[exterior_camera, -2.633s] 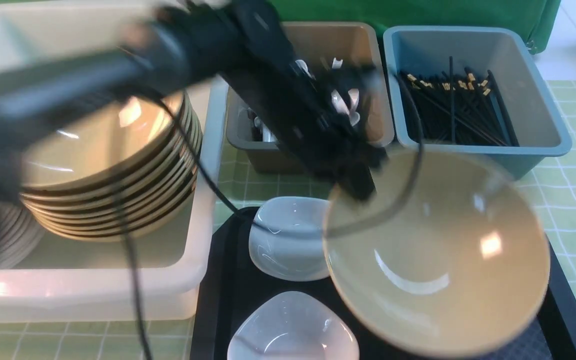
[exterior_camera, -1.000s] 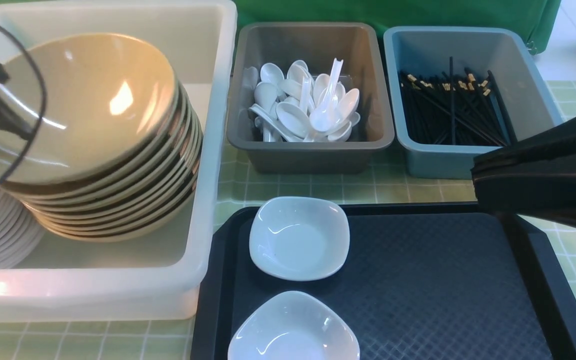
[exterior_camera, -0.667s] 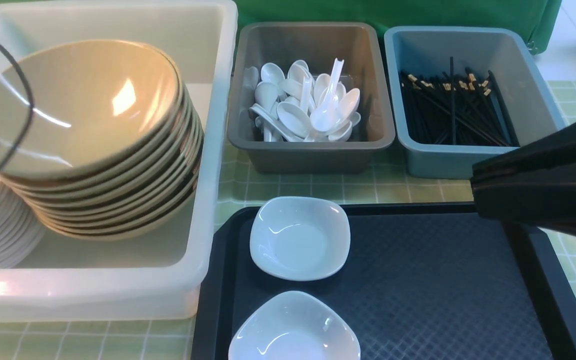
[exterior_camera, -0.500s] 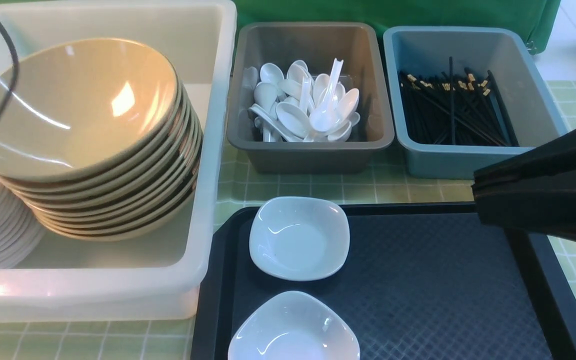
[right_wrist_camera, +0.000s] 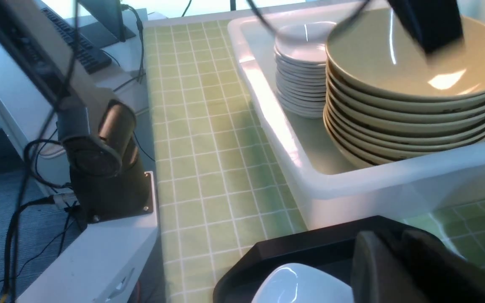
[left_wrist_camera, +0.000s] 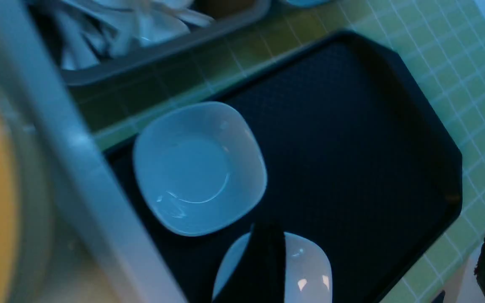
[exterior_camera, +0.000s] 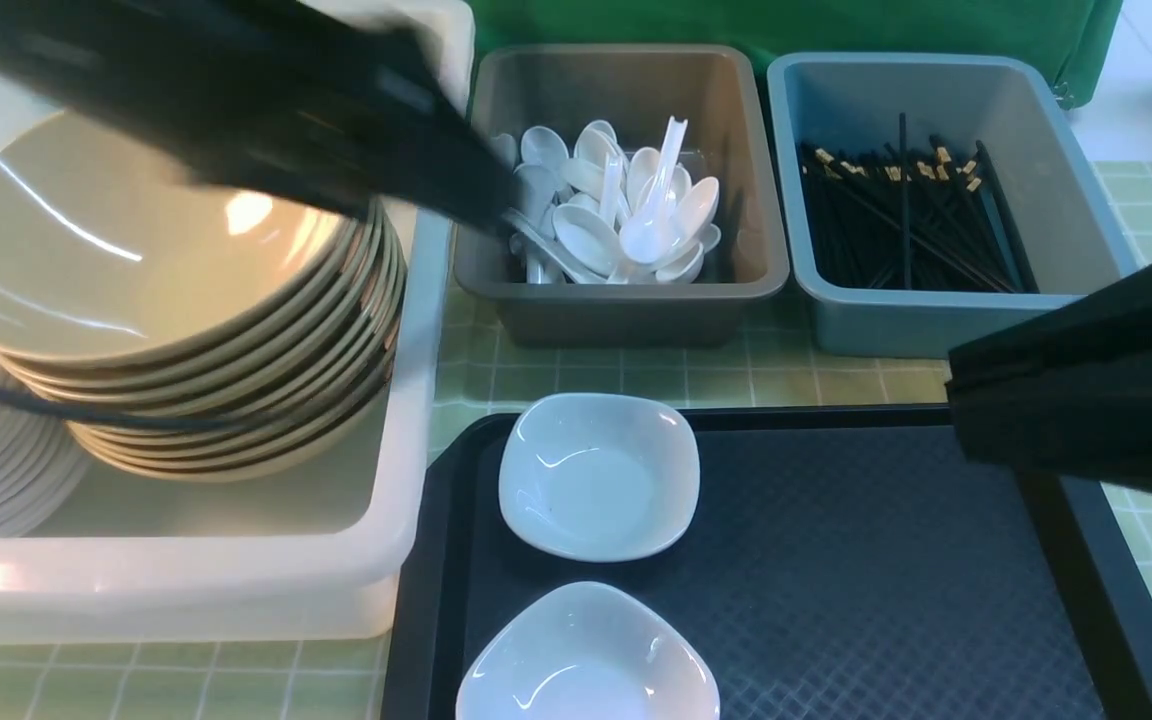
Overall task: On green table put chopsticks spoon bowls plates into blue grey white boxes.
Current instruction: 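Grasp the small white bowl on the black tray by its rim with the left gripper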
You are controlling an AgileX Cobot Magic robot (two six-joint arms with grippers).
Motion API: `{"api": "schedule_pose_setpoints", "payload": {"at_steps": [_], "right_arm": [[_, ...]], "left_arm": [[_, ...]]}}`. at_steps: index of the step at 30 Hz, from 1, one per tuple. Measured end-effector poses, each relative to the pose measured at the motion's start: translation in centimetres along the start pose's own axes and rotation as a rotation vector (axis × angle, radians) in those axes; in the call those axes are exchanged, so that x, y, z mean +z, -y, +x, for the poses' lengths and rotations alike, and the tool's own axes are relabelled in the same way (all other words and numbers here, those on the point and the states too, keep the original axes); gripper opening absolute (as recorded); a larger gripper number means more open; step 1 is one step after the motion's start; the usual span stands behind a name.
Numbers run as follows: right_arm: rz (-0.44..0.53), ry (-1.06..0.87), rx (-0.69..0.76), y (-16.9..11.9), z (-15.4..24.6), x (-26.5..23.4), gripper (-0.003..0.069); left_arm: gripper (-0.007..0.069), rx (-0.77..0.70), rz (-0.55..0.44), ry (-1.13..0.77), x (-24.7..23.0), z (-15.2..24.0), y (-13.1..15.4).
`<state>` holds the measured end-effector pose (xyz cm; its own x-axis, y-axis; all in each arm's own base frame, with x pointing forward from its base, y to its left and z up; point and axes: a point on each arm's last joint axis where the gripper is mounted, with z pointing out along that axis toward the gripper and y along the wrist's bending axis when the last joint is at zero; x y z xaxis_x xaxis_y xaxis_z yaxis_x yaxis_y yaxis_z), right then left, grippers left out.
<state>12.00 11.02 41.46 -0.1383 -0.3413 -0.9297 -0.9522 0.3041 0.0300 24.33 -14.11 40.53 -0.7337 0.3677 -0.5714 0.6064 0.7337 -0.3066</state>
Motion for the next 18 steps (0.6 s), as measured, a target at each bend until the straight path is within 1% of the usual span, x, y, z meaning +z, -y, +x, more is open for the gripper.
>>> {"api": "schedule_pose_setpoints", "payload": {"at_steps": [1, 2, 6, 7, 8, 12, 14, 15, 17, 18], "right_arm": [[-0.011, -0.006, 0.000, -0.1, 0.1, 0.0, 0.0090], [-0.017, -0.009, 0.000, -0.2, 0.1, 0.0, 0.0090], [-0.032, -0.018, 0.000, -0.3, 0.2, 0.0, 0.0092], [-0.034, -0.019, 0.001, -0.3, 0.2, 0.0, 0.0094], [-0.038, -0.020, 0.001, -0.4, 0.2, 0.0, 0.0095], [-0.055, -0.028, -0.001, -0.6, 0.2, -0.1, 0.0099], [-0.057, -0.028, -0.003, -0.7, 0.2, -0.2, 0.0099], [-0.056, -0.027, -0.004, -0.8, 0.2, -0.2, 0.0101], [-0.056, -0.027, -0.004, -0.8, 0.2, -0.2, 0.0101], [-0.056, -0.027, -0.005, -0.8, 0.2, -0.2, 0.0104]], "left_arm": [[0.0583, 0.017, 0.030, -0.074, 3.3, -0.5, 0.4], [0.0573, 0.019, 0.044, -0.121, 5.2, -0.6, 0.6], [0.0574, 0.028, 0.058, -0.278, 11.5, -0.4, 1.3], [0.0574, 0.032, 0.042, -0.319, 13.1, -0.2, 1.3], [0.0574, 0.033, 0.029, -0.334, 13.8, -0.2, 1.2], [0.0575, -0.064, -0.149, -0.387, 16.7, -0.7, -1.1], [0.0575, -0.109, -0.220, -0.398, 17.8, -1.3, -2.5], [0.0575, -0.118, -0.240, -0.410, 18.6, -1.6, -3.2], [0.0575, -0.121, -0.247, -0.419, 19.2, -1.8, -3.6], [0.0575, -0.119, -0.254, -0.434, 20.2, -2.1, -4.0]]}}
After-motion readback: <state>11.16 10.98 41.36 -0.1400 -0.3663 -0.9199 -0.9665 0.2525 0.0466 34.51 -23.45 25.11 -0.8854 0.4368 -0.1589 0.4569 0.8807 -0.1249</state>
